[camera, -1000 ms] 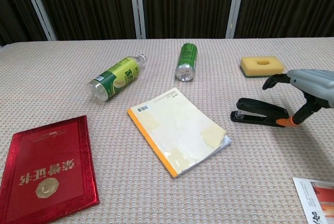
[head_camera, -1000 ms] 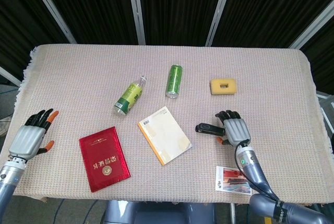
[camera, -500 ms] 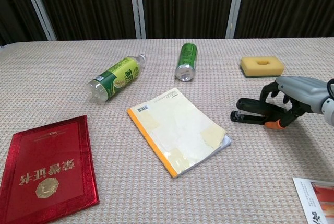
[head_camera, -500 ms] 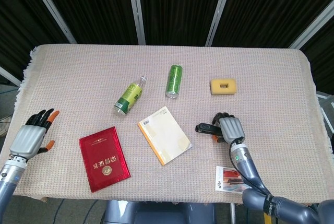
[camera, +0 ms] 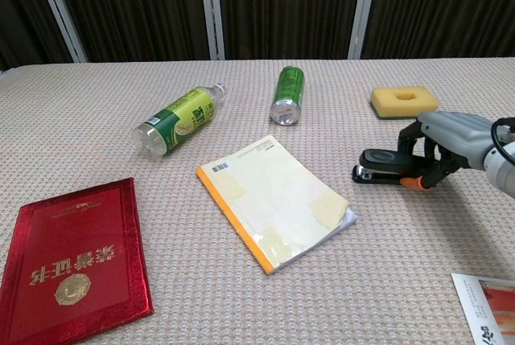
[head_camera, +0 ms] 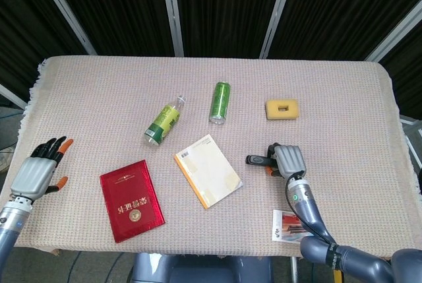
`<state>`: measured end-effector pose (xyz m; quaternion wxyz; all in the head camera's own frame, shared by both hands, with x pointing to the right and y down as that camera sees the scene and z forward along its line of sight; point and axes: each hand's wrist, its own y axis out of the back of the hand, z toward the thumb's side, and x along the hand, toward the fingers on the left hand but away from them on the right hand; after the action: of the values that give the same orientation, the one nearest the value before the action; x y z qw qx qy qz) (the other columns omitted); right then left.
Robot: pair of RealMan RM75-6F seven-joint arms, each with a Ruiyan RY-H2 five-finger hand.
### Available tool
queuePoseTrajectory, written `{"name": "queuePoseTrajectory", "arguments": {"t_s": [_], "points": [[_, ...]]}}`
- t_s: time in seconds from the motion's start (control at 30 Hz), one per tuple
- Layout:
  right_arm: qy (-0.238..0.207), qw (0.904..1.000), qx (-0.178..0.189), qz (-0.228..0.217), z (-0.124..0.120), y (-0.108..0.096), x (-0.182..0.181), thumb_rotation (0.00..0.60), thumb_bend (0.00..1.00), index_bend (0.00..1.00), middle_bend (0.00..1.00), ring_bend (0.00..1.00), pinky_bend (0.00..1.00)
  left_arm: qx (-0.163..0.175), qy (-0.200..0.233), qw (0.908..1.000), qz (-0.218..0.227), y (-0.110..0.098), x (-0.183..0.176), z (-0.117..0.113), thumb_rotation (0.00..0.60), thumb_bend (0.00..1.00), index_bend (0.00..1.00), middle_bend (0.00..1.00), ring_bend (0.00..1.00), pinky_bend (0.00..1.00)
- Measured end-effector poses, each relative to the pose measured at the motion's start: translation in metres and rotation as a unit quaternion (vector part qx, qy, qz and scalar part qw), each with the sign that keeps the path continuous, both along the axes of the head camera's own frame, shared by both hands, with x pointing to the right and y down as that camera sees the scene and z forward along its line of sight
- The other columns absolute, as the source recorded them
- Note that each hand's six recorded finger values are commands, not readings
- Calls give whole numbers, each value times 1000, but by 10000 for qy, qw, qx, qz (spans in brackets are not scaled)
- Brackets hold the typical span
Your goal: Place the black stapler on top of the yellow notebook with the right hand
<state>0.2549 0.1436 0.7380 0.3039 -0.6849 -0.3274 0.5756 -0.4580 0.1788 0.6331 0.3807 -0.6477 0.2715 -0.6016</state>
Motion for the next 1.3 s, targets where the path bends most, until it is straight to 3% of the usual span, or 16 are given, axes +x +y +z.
{"name": "queuePoseTrajectory", "arguments": {"t_s": [0.57,0.8,1.0,1.3], "points": [[-395,9988,230,167,-48,1,-3,600,415,630,465,584,745,21,35,10000,31,1,2,-2,600,322,0,0,0,129],[-589,9977,303,142,-67,11,-24,600,415,630,465,584,745,-27,91,9998,172,4,11,-1,600,323,0,0,0,128],[-727,9970,260,-39,-67,27,-63,600,414,630,465,584,745,-139,82,9998,128,3,9,4,600,323,0,0,0,128],[-929,9953,62,-270,-47,46,-121,600,414,630,465,584,745,-13,64,10000,-28,-2,0,1,600,323,0,0,0,128]]}}
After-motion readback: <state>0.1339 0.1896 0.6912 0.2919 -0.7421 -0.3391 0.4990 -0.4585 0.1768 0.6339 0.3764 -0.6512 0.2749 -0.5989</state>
